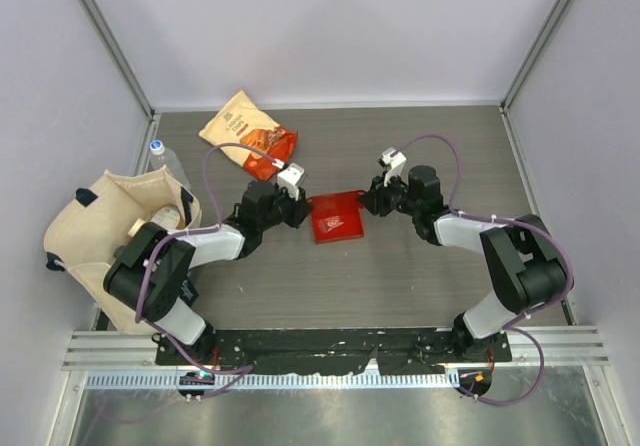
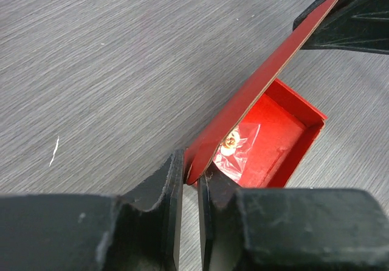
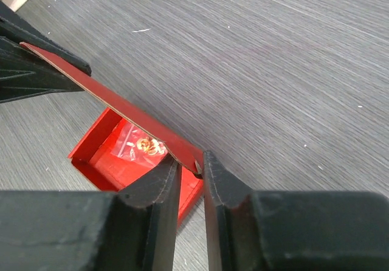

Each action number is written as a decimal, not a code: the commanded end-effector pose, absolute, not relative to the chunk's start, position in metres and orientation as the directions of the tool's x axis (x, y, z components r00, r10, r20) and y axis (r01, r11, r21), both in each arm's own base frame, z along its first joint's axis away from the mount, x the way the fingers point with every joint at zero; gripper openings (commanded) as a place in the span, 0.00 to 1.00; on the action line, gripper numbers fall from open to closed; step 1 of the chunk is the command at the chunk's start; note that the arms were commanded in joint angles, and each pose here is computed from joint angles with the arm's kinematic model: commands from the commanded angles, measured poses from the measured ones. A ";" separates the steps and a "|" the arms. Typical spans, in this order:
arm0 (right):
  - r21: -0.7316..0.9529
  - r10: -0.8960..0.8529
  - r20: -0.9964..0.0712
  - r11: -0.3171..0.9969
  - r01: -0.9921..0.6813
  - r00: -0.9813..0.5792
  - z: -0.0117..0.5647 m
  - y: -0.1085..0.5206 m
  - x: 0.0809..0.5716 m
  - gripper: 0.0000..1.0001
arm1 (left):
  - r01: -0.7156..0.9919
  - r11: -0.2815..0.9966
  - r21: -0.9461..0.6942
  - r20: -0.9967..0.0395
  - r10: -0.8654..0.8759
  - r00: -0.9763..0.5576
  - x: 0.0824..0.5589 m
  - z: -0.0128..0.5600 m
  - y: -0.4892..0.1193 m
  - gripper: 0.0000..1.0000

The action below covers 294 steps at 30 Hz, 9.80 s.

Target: Fold the paper box

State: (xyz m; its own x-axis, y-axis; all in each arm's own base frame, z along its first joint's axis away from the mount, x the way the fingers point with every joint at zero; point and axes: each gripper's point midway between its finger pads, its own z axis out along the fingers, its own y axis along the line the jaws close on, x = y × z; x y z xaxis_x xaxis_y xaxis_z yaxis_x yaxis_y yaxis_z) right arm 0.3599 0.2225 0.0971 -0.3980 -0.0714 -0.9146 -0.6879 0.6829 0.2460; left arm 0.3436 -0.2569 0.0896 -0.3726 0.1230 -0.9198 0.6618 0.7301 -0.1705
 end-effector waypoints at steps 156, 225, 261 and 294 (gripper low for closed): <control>0.869 0.816 -0.143 0.374 0.324 -0.560 0.071 0.237 0.259 0.30 | 0.301 0.794 -0.528 -0.663 -0.164 -0.731 0.268 0.047 -0.324 0.24; 0.770 0.293 -0.418 0.616 -0.165 -0.860 0.005 0.219 0.314 0.06 | -0.154 0.620 -0.769 -0.289 -0.552 -0.782 0.279 0.048 -0.267 0.75; -0.223 -0.439 -0.894 0.607 -0.763 -0.088 0.178 0.285 0.207 0.74 | -0.497 0.289 -0.818 0.297 -0.528 -0.796 0.233 0.134 -0.260 0.20; -0.193 -0.509 -0.842 0.590 -0.784 -0.176 0.139 0.292 0.166 0.33 | -0.014 0.712 -0.702 -0.569 -0.571 -0.592 0.265 0.197 -0.165 0.72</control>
State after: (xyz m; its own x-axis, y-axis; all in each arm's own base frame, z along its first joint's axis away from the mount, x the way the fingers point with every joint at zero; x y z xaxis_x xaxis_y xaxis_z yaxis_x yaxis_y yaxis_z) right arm 0.1893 0.2785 0.1357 -0.0146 -0.6258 -0.7798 -0.6499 0.5987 -0.4683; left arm 0.2475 -0.2187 0.1818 -0.7892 -0.5656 -0.2394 -0.1157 0.5197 -0.8465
